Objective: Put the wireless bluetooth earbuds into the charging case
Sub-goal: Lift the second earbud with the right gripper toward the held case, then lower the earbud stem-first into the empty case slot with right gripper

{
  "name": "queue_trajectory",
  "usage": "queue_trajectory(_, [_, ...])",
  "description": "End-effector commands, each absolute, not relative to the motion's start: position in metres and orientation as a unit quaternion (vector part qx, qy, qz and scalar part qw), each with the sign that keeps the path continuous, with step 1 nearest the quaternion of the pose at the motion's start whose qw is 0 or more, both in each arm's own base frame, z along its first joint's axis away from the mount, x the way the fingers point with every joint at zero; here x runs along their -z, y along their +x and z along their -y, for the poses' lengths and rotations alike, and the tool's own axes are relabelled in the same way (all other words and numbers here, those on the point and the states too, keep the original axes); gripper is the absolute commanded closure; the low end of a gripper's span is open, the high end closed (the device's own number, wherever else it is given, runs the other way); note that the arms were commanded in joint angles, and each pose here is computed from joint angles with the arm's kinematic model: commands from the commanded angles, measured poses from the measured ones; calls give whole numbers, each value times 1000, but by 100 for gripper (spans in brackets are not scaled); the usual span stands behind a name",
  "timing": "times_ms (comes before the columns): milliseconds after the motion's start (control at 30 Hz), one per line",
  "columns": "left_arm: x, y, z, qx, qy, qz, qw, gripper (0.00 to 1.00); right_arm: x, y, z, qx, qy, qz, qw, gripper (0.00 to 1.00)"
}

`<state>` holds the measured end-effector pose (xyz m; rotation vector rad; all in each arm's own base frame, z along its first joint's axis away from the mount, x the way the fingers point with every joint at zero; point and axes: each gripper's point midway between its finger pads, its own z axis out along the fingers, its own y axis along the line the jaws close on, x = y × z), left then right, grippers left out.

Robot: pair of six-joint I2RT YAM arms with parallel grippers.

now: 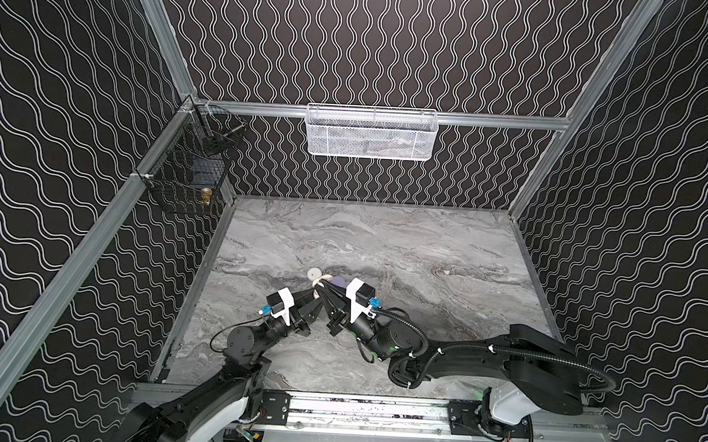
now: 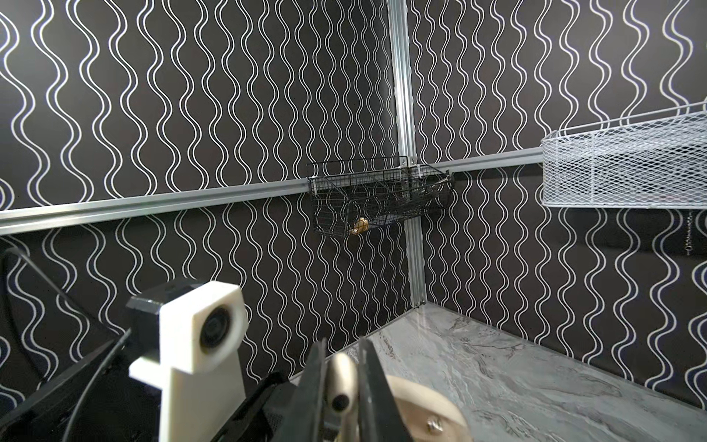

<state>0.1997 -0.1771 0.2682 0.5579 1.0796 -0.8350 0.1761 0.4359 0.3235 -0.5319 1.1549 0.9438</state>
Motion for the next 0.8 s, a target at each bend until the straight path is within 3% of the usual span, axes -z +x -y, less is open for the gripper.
queue_trajectory(0, [-274,193,176,387,257,-474,748,100,-342,173,-433,-440,-222,-486,722,96])
queue_trajectory(767, [-277,189,174,385,257,-468,753,100,-316,181,-433,-422,-219,-499,725,99])
